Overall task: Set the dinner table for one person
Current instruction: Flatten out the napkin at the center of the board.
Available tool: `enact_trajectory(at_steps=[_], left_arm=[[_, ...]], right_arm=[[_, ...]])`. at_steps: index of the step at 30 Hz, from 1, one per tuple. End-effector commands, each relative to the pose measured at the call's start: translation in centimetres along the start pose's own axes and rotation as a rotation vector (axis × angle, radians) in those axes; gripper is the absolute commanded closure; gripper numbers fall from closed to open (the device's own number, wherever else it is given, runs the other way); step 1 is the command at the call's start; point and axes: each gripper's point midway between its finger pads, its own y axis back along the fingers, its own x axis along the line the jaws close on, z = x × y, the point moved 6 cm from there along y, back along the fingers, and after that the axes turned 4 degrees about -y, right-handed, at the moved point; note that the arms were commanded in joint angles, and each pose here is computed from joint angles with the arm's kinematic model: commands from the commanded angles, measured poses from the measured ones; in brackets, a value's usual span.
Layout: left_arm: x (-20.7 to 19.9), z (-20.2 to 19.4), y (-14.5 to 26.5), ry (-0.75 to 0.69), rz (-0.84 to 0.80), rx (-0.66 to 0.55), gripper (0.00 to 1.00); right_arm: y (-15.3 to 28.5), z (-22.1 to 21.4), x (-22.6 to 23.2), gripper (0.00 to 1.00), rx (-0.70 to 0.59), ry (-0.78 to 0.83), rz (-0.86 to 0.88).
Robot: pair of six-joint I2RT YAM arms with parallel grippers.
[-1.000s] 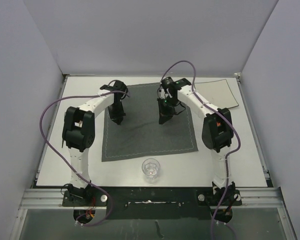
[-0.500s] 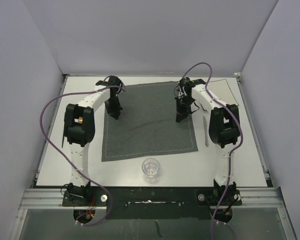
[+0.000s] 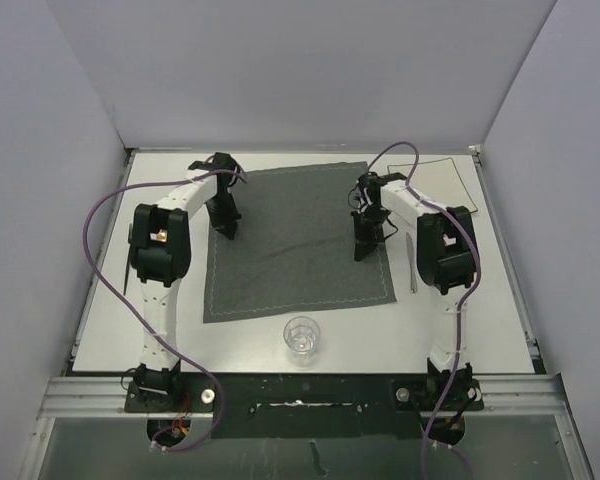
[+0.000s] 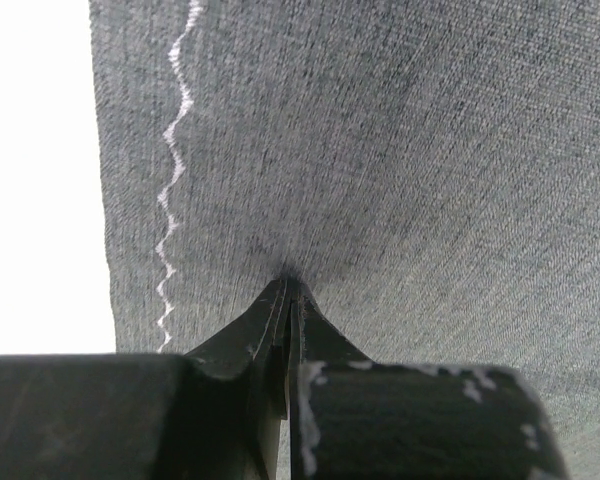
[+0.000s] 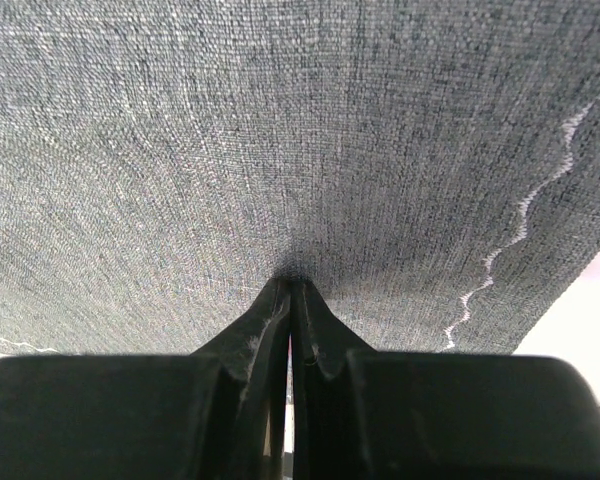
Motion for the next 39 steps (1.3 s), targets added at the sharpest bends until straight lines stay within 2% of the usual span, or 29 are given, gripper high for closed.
enact_trajectory(at_steps=[1,11,19,34,39], left_arm=[[-0.3,0.9,-0.9,-0.005,-0.024,0.015,1.0],[-0.1,1.8,-2.6,0.001,-0.02,0.06,1.0],[-0.3,2.1,-2.9,-0.002,-0.033,0.053,1.0],[-0.7,3.1,-2.6,-0.021,-0.041,0.048,1.0],[-0.9,3.0,-1.0,-0.022,-0.055,0.026,1.0]], right_arm=[[-0.5,-1.3,-0.6,1.0,-0.001,0.017,0.0],[-1.5,-3.3,-1.1,1.0,0.03,0.0,0.007],[-1.4,-3.0,-1.3,1.0,0.029,0.002,-0.008],[-0.4,-2.2,-0.8,1.0,0.011,0.005,-0.001],[1.6,-1.5,0.0,1.0,-0.051,0.016,0.029]])
